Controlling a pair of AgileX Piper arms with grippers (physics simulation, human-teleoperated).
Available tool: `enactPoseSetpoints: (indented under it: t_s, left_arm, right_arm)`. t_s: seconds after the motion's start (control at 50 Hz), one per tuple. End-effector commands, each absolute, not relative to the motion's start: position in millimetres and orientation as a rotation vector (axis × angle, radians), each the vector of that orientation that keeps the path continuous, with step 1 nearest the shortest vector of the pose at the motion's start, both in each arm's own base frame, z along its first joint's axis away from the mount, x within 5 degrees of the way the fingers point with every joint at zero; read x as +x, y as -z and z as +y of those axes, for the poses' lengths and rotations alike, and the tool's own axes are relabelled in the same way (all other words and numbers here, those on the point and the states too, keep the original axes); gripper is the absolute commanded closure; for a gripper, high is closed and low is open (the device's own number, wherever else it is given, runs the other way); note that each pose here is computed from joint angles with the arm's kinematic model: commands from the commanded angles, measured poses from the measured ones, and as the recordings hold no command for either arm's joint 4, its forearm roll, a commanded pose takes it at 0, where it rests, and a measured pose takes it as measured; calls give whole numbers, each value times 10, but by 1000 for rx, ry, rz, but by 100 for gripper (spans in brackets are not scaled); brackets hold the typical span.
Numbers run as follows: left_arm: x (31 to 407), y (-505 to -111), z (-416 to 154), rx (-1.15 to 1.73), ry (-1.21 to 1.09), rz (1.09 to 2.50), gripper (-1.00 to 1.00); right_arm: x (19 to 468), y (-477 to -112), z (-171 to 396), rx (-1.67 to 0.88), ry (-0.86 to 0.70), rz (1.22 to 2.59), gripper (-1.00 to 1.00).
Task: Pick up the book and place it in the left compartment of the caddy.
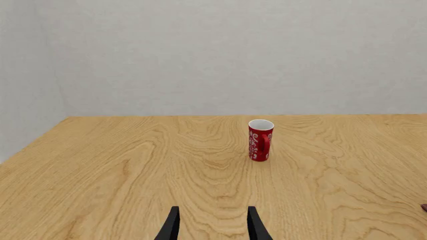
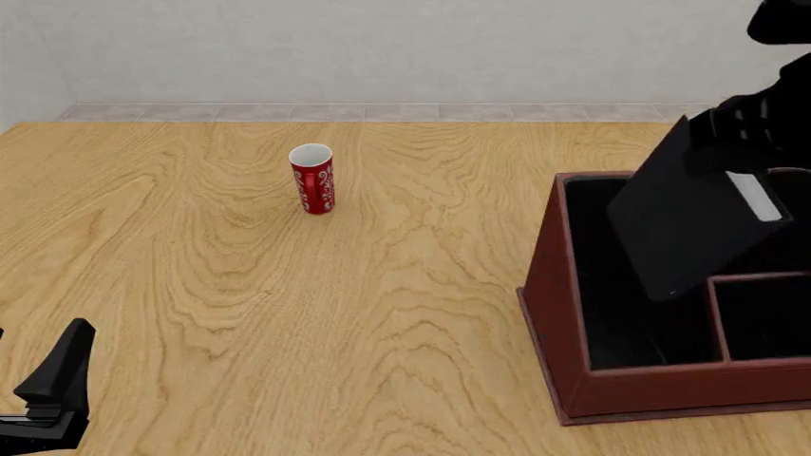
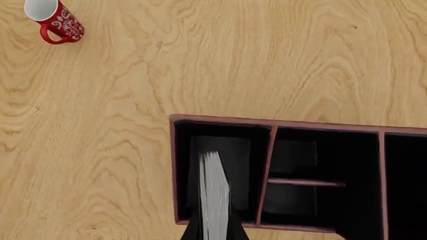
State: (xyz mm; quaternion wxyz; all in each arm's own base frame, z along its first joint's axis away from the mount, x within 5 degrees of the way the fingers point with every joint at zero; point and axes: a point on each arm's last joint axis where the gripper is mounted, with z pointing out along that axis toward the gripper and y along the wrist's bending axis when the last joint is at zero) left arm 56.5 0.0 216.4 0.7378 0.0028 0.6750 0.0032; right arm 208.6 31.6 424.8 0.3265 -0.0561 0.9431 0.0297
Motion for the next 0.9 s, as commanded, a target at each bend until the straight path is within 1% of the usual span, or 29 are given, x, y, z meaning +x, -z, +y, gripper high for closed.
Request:
enactPoseSetpoints:
  t_s: [0.02,0.5,0.9]
  left_arm:
    - [561,-2160,0,7,-6,1482,-100]
    - [561,-2161,0,7,-7,1482,-100]
    - [561,-2161,0,7,-7,1482,-100]
  right_arm:
    - [2082,-4221,300,-110,-84,2483,100]
    - [2169,-4166,280,-73,-81,2510,100]
    - [2292,-3918,290,-58,-81,2539,100]
